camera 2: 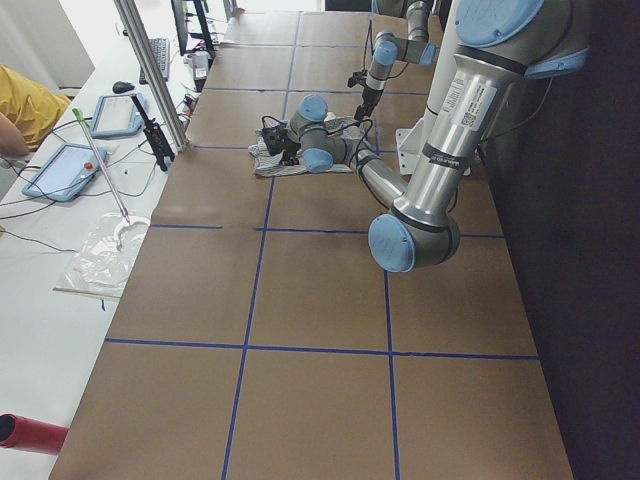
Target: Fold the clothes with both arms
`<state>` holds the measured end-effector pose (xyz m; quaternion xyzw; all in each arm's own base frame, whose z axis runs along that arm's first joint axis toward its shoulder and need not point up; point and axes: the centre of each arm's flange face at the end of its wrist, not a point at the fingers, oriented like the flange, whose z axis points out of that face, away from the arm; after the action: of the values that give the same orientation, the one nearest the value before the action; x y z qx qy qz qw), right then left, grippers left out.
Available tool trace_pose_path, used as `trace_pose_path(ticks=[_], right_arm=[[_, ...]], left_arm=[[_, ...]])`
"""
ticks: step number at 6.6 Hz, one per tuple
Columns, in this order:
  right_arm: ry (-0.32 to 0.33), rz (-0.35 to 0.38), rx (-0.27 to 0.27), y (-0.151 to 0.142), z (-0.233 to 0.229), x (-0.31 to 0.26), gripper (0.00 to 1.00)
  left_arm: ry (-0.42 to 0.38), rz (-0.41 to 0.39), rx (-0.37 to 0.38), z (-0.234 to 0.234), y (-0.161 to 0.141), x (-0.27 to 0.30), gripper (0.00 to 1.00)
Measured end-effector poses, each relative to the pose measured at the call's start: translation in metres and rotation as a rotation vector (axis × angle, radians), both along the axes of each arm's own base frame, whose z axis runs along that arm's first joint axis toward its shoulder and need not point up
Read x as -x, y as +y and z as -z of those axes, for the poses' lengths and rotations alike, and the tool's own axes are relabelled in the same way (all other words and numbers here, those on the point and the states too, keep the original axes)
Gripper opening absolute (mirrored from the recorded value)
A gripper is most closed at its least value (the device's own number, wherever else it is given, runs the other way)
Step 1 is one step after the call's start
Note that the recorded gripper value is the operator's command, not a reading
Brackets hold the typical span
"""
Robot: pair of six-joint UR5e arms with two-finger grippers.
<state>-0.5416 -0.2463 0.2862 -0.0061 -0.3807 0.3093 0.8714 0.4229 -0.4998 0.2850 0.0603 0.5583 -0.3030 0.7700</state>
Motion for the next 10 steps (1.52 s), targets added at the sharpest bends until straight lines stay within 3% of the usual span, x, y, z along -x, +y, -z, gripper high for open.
trace_pose_path(ticks=[3,5,8,9,10], right_arm=[[0.018,-0.057,0.029,-0.019,-0.011,0.000,0.81],[0.030,-0.059,0.039,-0.021,-0.017,0.003,0.57],[0.045,-0.054,0.044,-0.020,-0.024,0.008,0.49],[0.047,-0.053,0.045,-0.020,-0.024,0.010,0.16],[0.046,-0.053,0.044,-0.021,-0.022,0.012,0.00]], left_arm=[[-0.002,-0.003,0.003,0.001,0.001,-0.002,0.44],[-0.002,-0.005,0.003,0.002,0.003,-0.003,0.44],[0.000,-0.006,0.002,0.003,0.004,-0.003,0.44],[0.000,-0.006,0.002,0.003,0.004,-0.003,0.44],[0.000,-0.006,0.002,0.003,0.004,-0.003,0.44]])
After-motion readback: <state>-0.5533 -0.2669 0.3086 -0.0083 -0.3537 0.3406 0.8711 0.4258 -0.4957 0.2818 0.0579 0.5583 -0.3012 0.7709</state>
